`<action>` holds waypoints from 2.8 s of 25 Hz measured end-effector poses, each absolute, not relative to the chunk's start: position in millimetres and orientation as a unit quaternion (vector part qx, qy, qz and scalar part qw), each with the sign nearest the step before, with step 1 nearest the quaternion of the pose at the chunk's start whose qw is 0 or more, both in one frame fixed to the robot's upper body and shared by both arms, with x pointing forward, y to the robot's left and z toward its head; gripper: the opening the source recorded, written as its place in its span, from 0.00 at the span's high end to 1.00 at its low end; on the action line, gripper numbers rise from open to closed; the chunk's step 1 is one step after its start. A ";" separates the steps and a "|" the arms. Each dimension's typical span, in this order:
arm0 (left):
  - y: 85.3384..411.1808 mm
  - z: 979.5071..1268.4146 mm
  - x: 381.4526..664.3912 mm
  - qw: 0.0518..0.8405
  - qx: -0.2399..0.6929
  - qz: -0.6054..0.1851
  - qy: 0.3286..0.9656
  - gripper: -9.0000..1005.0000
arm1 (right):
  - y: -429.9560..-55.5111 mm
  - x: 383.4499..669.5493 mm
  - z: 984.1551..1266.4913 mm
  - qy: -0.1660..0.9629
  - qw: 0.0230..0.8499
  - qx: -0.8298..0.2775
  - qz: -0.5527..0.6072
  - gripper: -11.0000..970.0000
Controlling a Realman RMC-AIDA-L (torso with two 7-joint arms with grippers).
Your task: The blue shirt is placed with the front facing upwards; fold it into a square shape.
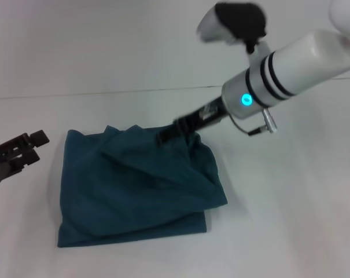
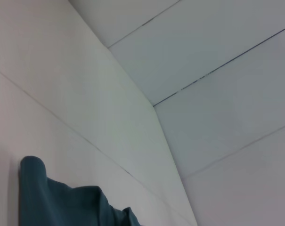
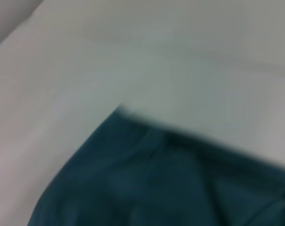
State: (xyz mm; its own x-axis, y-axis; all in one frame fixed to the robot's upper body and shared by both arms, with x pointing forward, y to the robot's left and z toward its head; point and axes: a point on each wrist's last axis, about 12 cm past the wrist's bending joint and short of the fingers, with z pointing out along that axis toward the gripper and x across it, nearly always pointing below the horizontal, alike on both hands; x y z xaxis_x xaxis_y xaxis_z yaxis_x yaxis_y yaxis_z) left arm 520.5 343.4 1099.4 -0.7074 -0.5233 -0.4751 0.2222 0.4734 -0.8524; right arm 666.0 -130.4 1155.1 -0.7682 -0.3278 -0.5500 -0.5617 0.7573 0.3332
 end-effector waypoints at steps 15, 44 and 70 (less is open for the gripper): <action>347.3 1102.0 519.8 0.382 -0.109 -0.510 0.763 0.20 | -79.8 651.9 1146.9 0.865 0.242 -0.398 0.186 0.09; 335.1 1097.4 529.7 0.381 -0.113 -0.521 0.756 0.20 | -75.4 652.2 1109.6 0.841 0.305 -0.444 0.052 0.09; 332.0 1096.0 532.0 0.379 -0.112 -0.525 0.754 0.20 | -96.4 657.4 1126.9 0.863 0.335 -0.376 0.040 0.09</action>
State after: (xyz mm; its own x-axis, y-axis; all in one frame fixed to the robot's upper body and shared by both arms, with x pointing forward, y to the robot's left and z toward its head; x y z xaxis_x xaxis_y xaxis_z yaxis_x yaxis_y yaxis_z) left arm 532.0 332.0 1096.0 -0.6884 -0.5663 -0.4532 0.2294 0.4228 -0.8767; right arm 657.4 -96.4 1126.9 -0.4936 -0.6218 -0.6081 -0.6751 0.7147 -0.1828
